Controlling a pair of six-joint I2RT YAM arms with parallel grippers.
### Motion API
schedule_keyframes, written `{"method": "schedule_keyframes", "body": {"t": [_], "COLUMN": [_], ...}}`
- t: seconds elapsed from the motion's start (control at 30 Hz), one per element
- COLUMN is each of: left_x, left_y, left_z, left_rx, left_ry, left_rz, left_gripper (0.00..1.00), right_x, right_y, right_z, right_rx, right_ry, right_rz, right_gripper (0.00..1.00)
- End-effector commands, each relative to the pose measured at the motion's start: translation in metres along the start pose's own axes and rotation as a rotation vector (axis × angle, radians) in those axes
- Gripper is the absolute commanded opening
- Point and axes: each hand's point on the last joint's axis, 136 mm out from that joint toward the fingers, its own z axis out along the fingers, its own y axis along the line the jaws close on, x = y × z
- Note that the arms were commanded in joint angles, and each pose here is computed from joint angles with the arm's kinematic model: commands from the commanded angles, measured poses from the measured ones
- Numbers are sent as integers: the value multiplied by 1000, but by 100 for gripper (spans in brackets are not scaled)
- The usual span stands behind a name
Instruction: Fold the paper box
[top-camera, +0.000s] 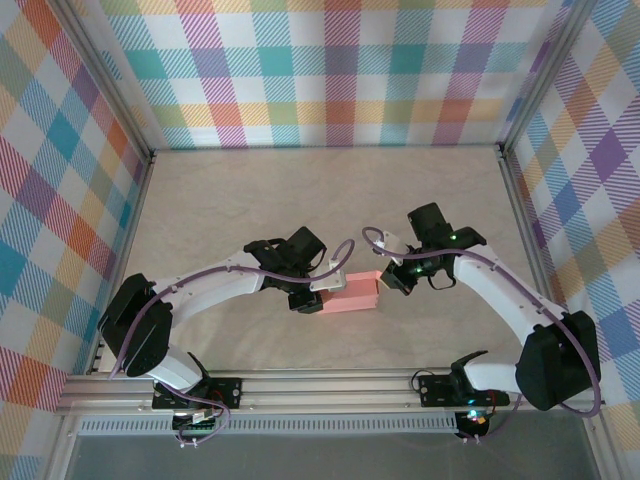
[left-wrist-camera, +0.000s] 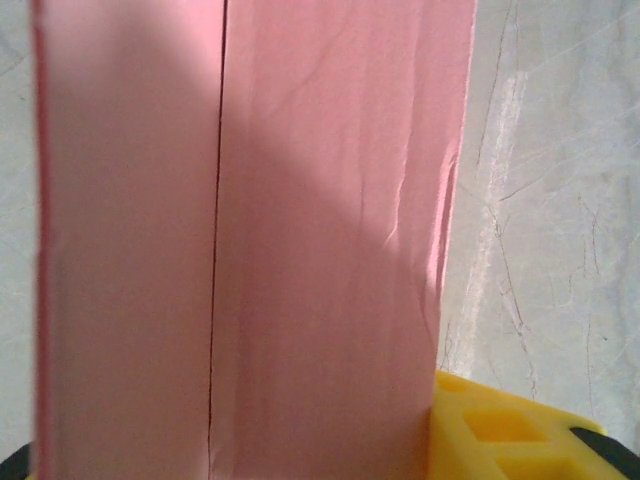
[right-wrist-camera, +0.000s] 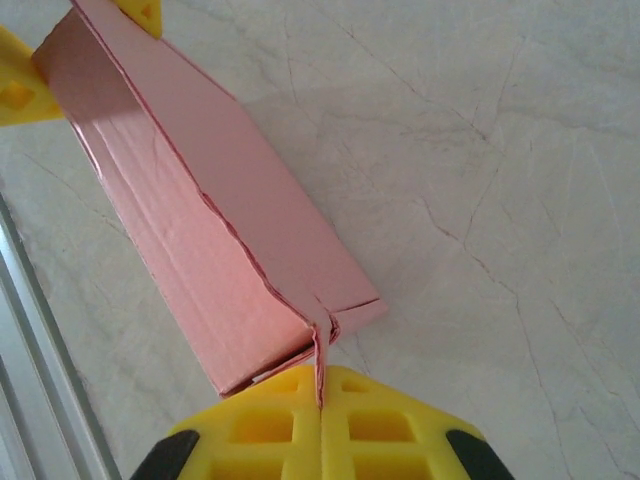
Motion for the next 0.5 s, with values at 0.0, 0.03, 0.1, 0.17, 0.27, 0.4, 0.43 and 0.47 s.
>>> {"method": "schedule_keyframes", "body": {"t": [0.0, 0.03, 0.1, 0.17, 0.27, 0.4, 0.43, 0.47], "left_x": [4, 5, 4, 4, 4, 4, 4, 4], "left_y": [-3, -3, -4, -4, -4, -4, -4, -4], "left_z": [5, 4, 5, 5, 4, 4, 4, 4], "left_rx": [32, 33, 34, 36, 38, 39, 40, 40], "left_ry": [12, 13, 13, 13, 16, 15, 14, 13], "left_rz": [-3, -3, -3, -4, -6, -6, -5, -6], "left_gripper": [44, 44, 44, 44, 44, 44, 44, 44], "right_x": [-8, -10, -13, -17, -19, -15, -13, -13], "right_y": [12, 11, 10, 10, 7, 8, 8, 7], "right_z": [-13, -14, -17, -19, -20, -15, -14, -13], "right_rx": [-35, -27, -17, -9, -1, -16, -18, -14], "right_ry": [-35, -43, -60, -71, -71, -53, -49, -47], "right_rz": [-11, -10, -12, -13, -12, -6, -5, -5], "right_gripper": [16, 19, 20, 19, 18, 12, 10, 6]}}
